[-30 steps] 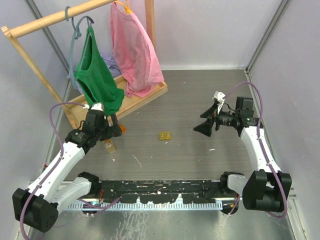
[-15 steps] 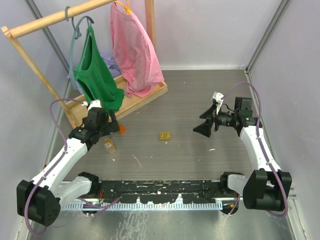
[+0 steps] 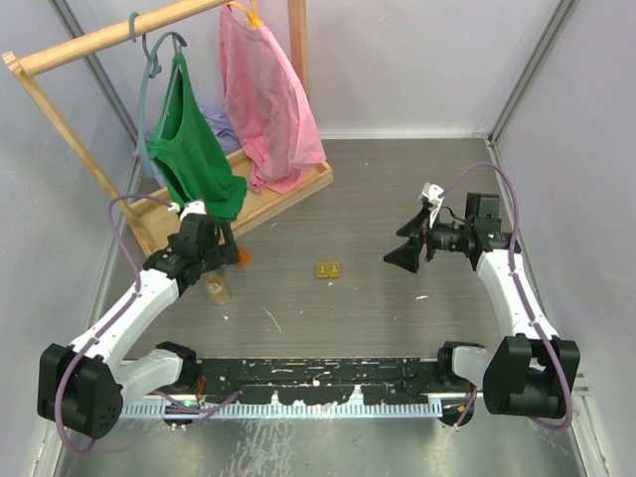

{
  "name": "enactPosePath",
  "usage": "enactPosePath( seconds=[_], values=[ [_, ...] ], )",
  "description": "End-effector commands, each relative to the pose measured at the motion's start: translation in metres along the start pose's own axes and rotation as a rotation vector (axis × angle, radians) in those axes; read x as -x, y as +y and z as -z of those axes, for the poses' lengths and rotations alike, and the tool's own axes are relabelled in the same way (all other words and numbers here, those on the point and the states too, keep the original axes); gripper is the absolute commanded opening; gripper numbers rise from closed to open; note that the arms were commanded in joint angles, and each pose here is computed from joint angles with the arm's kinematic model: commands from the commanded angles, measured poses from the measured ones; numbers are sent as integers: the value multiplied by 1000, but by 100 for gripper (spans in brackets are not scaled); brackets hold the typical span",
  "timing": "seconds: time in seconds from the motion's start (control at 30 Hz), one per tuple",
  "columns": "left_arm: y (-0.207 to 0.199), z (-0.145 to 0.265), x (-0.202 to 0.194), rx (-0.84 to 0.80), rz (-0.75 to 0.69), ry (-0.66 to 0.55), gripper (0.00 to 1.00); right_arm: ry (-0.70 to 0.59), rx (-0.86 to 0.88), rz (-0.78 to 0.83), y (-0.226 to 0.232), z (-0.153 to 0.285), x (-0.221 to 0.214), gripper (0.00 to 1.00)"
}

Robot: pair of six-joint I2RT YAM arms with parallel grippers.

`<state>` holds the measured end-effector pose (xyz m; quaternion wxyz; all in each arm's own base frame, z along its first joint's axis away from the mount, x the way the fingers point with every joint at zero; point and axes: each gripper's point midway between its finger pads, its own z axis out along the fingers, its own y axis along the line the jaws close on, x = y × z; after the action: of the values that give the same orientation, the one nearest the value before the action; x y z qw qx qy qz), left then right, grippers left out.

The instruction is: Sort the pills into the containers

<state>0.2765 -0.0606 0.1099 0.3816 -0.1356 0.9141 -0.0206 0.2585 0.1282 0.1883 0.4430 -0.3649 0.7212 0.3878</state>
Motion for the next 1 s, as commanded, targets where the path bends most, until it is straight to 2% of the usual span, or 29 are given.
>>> enactPosePath(
  seconds=[0.0,0.47,0.73,0.97],
  values=[
    [-1,-2,15,3,12,-60,100,-17,2,57,-1,1,15,100],
    [6,-12,19,40,11,-71,99,-15,7,62,0,0,15,100],
    [0,-10,21,5,12,-61,97,-13,11,65,1,0,15,100],
    [-23,9,19,-144,-3,-34,77,-10,16,65,2,-1,14,100]
  ],
)
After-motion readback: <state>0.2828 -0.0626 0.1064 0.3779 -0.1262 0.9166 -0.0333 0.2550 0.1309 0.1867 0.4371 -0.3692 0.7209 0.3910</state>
